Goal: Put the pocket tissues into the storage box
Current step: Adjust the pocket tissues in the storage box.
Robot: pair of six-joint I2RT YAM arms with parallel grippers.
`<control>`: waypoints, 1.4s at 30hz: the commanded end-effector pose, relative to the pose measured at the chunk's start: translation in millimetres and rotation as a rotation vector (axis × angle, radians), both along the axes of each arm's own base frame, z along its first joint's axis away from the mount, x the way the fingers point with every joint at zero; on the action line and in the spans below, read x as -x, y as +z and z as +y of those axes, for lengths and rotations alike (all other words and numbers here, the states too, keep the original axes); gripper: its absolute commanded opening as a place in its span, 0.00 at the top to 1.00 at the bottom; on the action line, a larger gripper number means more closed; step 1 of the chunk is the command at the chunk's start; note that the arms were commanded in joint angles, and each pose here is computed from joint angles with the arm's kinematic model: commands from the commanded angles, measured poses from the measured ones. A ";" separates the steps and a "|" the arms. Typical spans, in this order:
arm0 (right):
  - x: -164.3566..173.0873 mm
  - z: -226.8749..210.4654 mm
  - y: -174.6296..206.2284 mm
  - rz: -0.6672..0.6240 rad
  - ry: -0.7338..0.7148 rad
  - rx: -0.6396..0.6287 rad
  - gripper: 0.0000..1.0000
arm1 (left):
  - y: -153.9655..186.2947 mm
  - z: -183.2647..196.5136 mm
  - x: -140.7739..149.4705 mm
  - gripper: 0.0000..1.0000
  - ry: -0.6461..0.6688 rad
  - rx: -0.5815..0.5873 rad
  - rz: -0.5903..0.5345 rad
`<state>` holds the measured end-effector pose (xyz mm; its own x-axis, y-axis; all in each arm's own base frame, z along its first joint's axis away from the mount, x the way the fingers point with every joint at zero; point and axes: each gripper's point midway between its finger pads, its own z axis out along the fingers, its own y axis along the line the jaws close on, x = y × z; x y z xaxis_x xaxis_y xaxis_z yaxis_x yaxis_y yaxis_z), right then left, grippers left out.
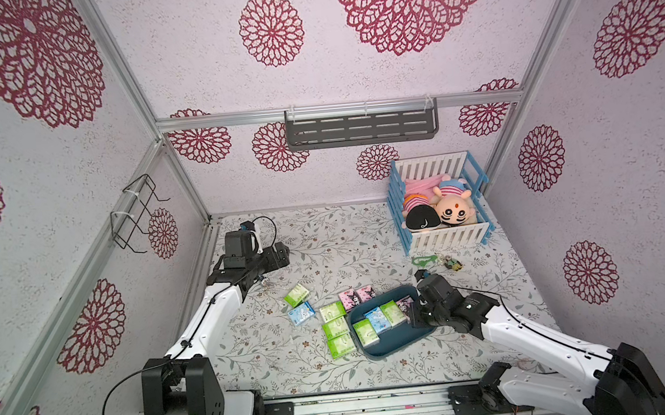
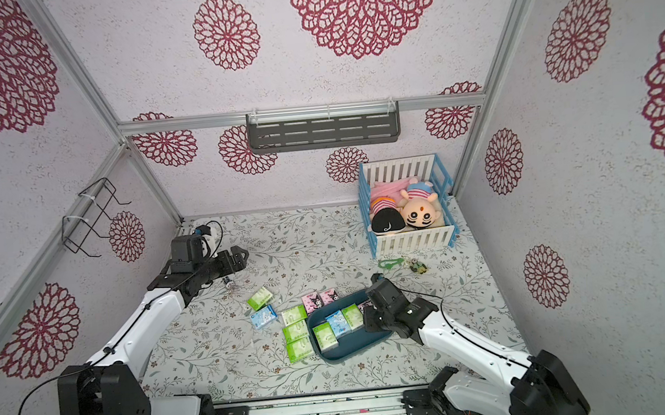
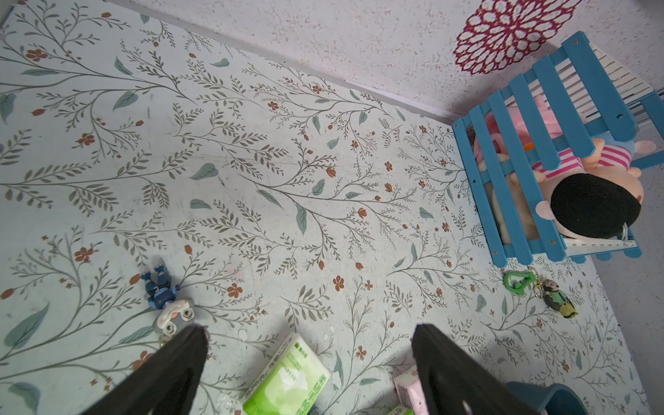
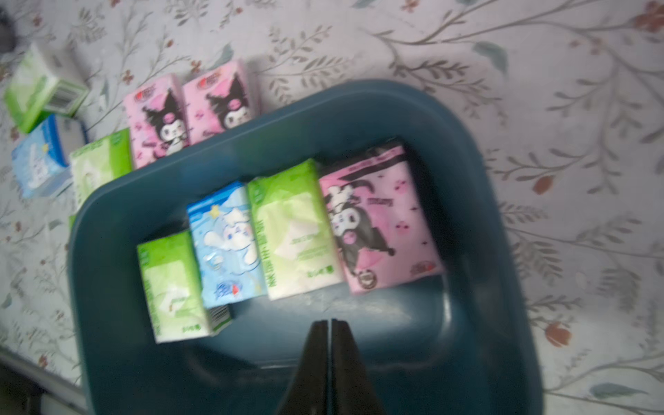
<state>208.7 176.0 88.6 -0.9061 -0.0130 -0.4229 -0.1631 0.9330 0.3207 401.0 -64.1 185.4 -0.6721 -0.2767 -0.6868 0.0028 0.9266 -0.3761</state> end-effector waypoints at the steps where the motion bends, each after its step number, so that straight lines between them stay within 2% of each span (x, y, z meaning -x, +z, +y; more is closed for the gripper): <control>1: 16.3 34.7 13.8 0.013 0.148 -0.072 0.99 | 3.8 -3.4 -3.7 0.03 -0.011 0.003 -0.017; 7: 50.2 58.3 -10.3 0.161 0.341 0.030 1.00 | 5.8 -2.8 -1.8 0.03 -0.010 -0.003 -0.020; 15: 56.6 76.2 -23.3 0.222 0.413 0.050 1.00 | 6.2 -1.5 -0.6 0.03 -0.004 -0.009 -0.024; 25: 37.7 117.8 -37.4 0.185 0.400 -0.021 1.00 | 7.5 -1.0 0.1 0.03 -0.005 -0.012 -0.027; 37: 12.0 119.4 -36.8 0.095 0.340 0.027 1.00 | 7.8 -0.8 -0.3 0.03 -0.007 -0.014 -0.027; 42: 10.8 121.5 -33.9 0.084 0.353 0.024 0.85 | 7.9 -0.8 -0.4 0.03 -0.008 -0.014 -0.026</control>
